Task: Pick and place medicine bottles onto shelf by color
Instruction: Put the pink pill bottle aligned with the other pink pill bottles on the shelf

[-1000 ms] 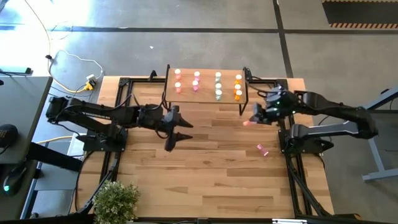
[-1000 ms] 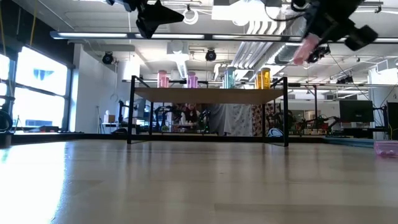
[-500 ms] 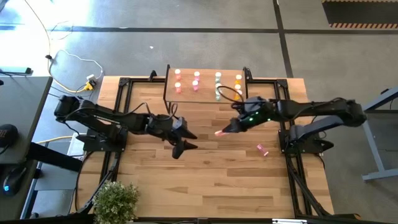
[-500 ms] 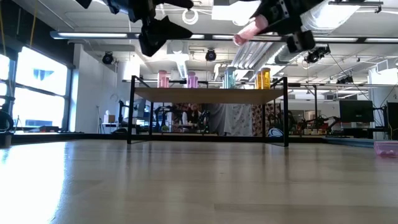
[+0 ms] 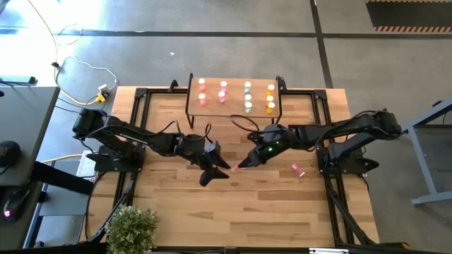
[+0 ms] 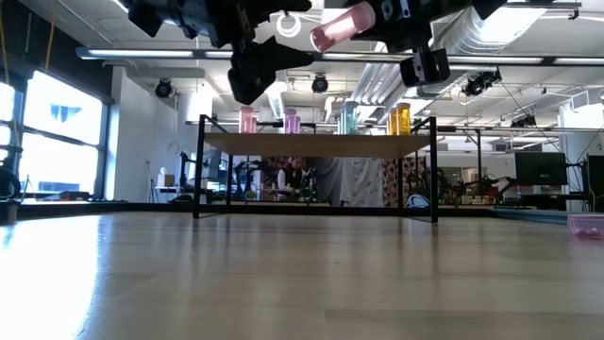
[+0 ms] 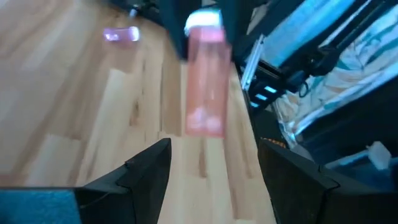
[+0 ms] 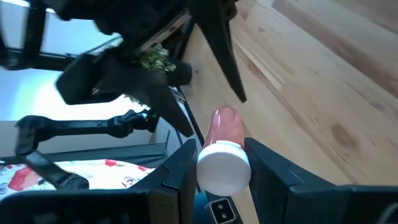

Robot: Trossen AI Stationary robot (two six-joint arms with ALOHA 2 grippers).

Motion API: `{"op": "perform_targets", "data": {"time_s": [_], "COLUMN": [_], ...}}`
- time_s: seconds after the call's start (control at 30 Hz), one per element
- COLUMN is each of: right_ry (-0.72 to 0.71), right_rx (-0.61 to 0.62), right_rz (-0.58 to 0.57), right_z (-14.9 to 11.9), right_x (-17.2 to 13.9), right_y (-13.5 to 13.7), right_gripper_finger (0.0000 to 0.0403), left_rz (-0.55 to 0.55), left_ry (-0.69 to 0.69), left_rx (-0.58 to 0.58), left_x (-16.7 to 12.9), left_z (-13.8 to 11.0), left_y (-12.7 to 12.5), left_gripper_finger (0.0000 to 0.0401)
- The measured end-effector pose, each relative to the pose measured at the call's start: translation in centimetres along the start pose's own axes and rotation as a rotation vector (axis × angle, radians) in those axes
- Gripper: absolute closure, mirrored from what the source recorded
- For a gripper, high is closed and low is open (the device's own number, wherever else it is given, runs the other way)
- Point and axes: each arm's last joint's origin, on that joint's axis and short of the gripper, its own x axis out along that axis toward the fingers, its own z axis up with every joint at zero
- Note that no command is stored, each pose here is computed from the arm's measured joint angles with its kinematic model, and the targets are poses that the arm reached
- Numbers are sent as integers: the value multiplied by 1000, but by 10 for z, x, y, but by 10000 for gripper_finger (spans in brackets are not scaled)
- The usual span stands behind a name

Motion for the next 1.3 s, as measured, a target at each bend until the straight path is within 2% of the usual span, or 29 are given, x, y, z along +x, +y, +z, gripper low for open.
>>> {"op": "perform_targets", "data": {"time_s": [0.23,0.4,0.7,0.83,1.1,1.3], "right_ry": [36,24,15,10,8,11], "right_rx": [21,24,63,64,63,62], "right_rz": [-33,18,10,8,10,14], "right_z": [-6,-6,-5,-4,-4,-4], "right_x": [17,25,32,32,32,32], "right_y": [-8,-5,-9,-9,-9,-8], "right_gripper_finger": [297,297,297,297,297,297], "left_rz": [-38,-50,-86,-84,-86,-90], "left_ry": [19,18,45,44,40,31], "left_rx": [0,2,-10,-11,-2,5], "left_x": [10,17,21,21,21,21], "left_z": [-4,-7,-10,-9,-9,-8], "left_y": [4,7,10,10,10,10], "left_gripper_finger": [172,172,174,197,268,302]}}
